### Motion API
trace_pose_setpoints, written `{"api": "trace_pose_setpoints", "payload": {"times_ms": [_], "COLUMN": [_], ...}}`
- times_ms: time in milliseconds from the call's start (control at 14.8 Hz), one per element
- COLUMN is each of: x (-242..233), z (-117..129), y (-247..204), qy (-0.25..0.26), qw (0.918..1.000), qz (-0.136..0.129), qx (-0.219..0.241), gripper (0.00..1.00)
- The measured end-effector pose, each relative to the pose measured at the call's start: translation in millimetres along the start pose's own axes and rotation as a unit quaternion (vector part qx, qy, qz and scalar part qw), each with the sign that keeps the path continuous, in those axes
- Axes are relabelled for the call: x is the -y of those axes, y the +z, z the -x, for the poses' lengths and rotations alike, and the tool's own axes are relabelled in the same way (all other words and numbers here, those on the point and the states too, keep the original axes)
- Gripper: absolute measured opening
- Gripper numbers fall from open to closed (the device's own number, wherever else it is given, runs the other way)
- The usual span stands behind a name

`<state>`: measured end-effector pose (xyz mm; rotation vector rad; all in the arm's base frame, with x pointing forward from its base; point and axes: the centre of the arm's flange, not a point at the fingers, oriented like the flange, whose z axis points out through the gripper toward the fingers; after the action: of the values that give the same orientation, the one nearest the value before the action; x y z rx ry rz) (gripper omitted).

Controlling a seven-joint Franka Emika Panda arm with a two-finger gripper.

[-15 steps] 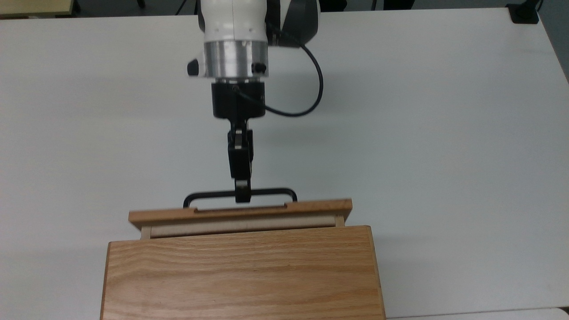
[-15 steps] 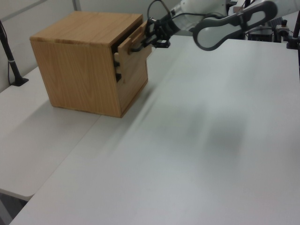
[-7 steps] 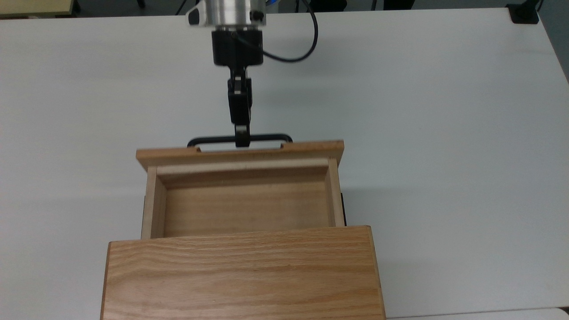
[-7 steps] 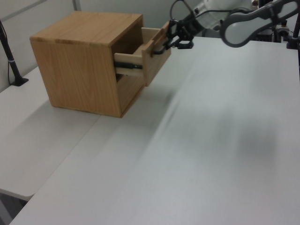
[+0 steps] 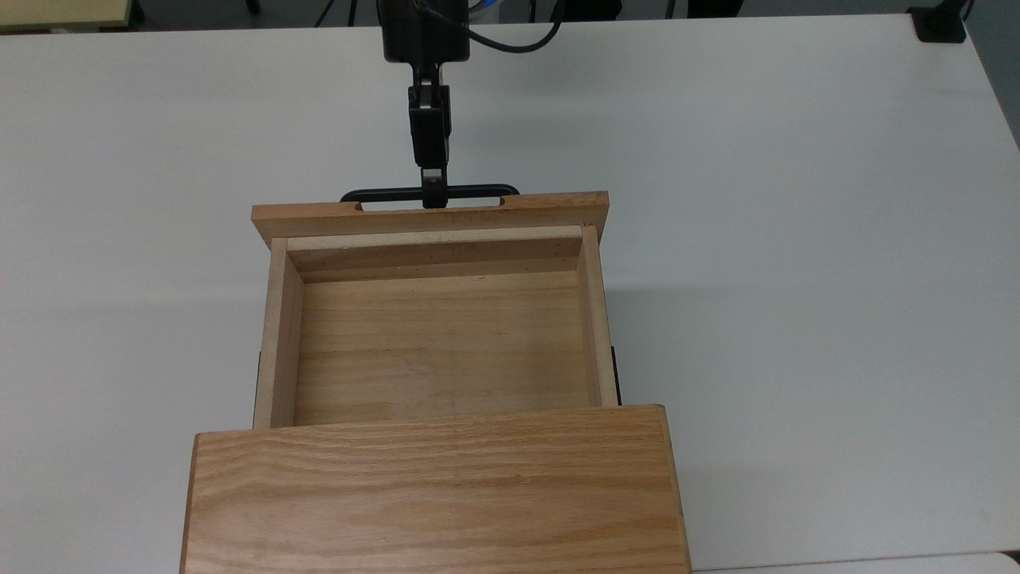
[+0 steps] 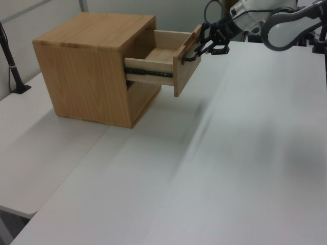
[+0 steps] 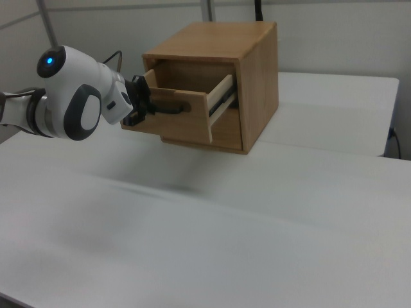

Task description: Open the drawer by sliding it

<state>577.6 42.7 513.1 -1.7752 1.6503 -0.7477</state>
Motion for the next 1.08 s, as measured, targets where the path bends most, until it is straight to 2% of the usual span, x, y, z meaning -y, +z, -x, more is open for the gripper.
{"api": "trace_pose_setpoints", "payload": {"times_ms": [68,270,540,608,811,946,1013,1081], "x": [-1.2,-0.6,26.8,34.7,53.9,63.8,69.5,74.9], "z": [1.4,4.7,2.0,1.1,-0.1,0.1,1.0,2.3], "y": [-0.2,-2.4,-29.3,-37.7,-59.5,-73.1,-82.7,-93.2], "qy": [0.001,0.002,0.005,0.005,-0.003,-0.052,-0.099,-0.151], "qw": [1.0000,0.9995,0.9986,0.9982,0.9965,0.9920,0.9847,0.9734], "qz": [0.006,0.031,0.053,0.060,0.084,0.115,0.143,0.170], "qx": [0.001,0.002,-0.001,-0.002,-0.003,0.001,0.009,0.021], "gripper": [0.23,0.56,0.96,1.00,1.00,1.00,1.00,1.00]}}
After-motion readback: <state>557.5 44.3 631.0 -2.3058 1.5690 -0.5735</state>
